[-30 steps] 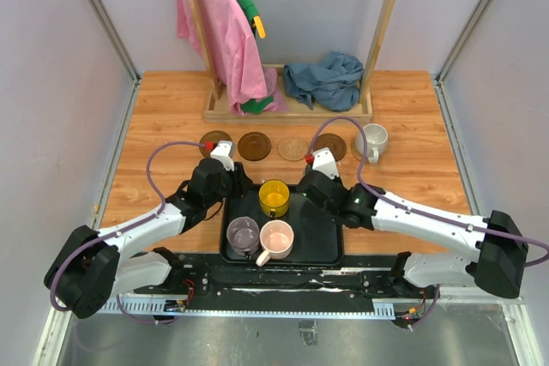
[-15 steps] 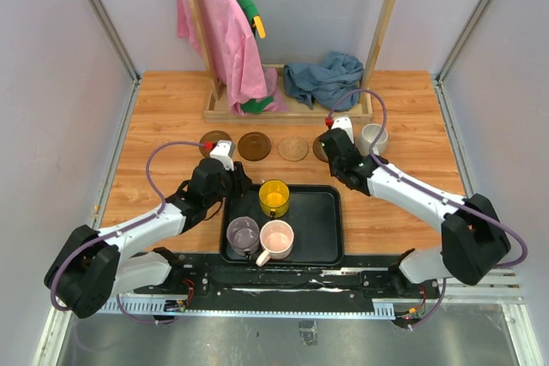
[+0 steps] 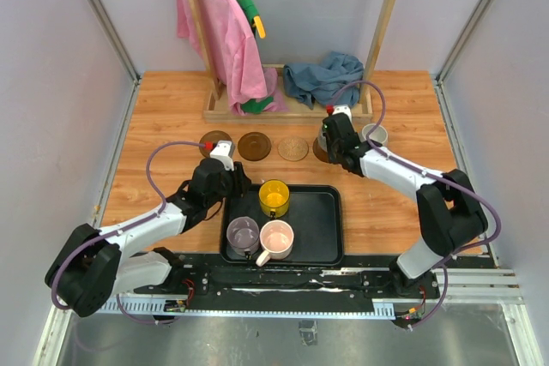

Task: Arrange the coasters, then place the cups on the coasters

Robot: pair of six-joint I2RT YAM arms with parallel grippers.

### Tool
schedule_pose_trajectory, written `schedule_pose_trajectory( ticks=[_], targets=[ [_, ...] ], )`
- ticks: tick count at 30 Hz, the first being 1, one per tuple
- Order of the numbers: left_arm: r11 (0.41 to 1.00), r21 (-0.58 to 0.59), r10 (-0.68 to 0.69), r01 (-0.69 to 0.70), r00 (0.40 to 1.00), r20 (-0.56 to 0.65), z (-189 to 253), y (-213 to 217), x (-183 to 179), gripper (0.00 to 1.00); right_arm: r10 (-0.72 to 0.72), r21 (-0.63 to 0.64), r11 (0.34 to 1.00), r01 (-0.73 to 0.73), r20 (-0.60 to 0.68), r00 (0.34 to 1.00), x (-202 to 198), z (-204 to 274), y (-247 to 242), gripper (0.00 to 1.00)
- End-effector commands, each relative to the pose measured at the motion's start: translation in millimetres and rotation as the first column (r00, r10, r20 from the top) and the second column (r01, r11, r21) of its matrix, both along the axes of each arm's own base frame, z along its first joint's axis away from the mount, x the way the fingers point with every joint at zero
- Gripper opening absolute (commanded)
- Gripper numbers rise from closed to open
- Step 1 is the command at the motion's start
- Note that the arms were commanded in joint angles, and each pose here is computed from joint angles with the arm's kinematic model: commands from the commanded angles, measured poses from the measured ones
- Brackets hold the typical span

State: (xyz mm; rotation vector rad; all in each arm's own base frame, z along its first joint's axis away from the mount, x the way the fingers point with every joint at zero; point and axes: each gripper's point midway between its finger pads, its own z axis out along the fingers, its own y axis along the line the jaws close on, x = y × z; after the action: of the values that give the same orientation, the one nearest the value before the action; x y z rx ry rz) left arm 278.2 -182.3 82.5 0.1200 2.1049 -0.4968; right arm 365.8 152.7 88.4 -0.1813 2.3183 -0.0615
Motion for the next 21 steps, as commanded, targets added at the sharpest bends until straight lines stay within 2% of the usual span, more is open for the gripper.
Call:
schedule_pose_trajectory(
  ticks=[1, 21],
  targets=[
    [1.0, -0.007, -0.004, 0.004, 1.0, 0.029, 7.5, -4.6, 4.1, 0.45, -0.01, 0.084, 0.996, -0.002, 0.143, 0.99, 38.0, 40.2, 13.9, 0.01],
    [1.0, 0.0, -0.004, 0.004, 1.0, 0.019, 2.8, -4.0, 3.1, 0.46, -0.03, 0.064, 0.998, 0.026, 0.071, 0.997, 34.9, 11.6, 10.5, 0.01]
  ],
)
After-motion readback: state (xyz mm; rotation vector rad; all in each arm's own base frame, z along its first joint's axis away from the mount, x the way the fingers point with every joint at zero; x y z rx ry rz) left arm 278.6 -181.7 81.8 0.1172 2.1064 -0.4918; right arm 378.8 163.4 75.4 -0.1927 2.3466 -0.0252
